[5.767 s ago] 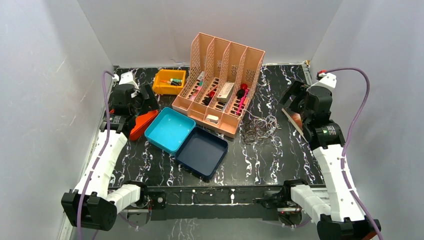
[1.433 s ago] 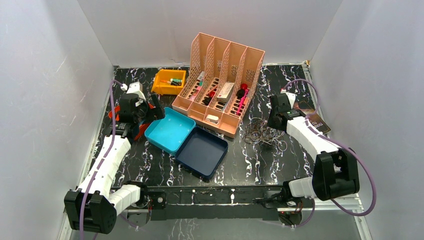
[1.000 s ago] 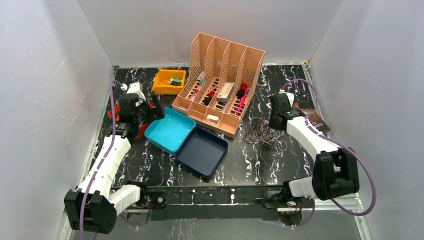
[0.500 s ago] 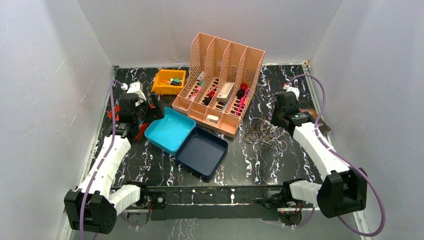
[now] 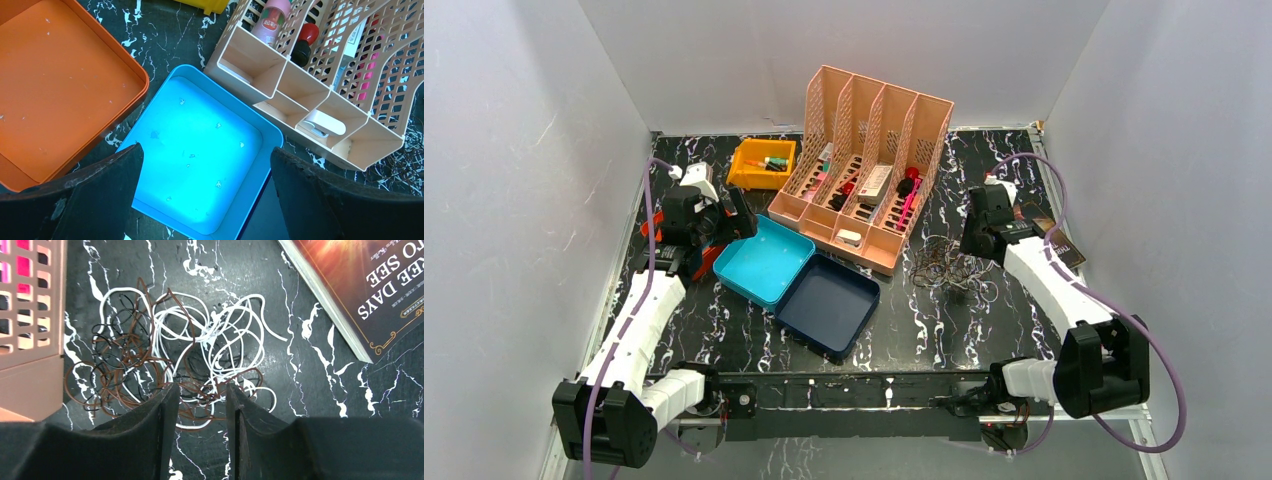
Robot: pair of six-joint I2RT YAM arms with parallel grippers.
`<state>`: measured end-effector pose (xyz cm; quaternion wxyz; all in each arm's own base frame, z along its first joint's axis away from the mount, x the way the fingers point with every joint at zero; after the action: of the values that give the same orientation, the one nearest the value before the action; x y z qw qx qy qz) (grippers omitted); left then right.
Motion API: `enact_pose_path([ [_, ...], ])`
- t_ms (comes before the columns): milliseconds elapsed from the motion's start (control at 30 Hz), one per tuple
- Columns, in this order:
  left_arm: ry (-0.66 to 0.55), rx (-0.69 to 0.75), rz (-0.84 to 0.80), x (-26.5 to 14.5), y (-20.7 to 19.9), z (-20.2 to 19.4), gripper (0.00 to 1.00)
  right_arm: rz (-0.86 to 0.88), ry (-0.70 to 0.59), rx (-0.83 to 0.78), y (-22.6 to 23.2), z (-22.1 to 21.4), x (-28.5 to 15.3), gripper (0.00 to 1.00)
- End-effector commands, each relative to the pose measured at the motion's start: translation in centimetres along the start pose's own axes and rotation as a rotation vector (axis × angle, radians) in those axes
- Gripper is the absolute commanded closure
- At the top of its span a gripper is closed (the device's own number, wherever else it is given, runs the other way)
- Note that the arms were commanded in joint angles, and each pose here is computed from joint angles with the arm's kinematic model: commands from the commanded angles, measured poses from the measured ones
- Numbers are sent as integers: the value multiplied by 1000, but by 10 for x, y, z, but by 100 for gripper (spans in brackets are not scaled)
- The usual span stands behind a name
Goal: Untangle the cables
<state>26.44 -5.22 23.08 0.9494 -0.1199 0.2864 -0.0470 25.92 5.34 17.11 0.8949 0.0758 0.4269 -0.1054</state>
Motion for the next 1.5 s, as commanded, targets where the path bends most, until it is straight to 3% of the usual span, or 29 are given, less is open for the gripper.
enact_pose_path([
  [0,-20,3,-29,-3,-2,6,2,-30,-17,19,-1,-2,12,54],
  [267,-14,4,-32,-3,-3,5,2,-97,44,3,-4,-13,33,62],
  [433,-12,4,-35,-3,-3,4,2,-75,49,13,-1,-14,33,84],
  [667,-8,3,-37,-2,-3,5,2,-47,-2,23,-1,-3,17,100],
  [967,-16,1,-71,-3,-7,6,2,27,-76,8,0,16,-16,100],
  [1133,-88,37,-217,-8,-22,14,2,267,-173,-26,18,34,-49,100],
  [1300,-82,84,-313,-6,-44,29,2,560,-258,-52,41,45,-86,100],
  [1467,-90,178,-385,-5,-94,29,2,567,-300,-40,38,52,-103,100],
])
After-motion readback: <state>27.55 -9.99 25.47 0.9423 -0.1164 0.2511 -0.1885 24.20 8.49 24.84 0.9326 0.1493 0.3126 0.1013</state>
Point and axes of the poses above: each gripper's point midway between its finger pads, its own x axis out along the fingers, its own y axis along the line the jaws close on, z = x × y, the point moved 7 cm from there along -x, back along the fingers, and after that the axes turned 3 degrees about x, right-handed, at the moved point
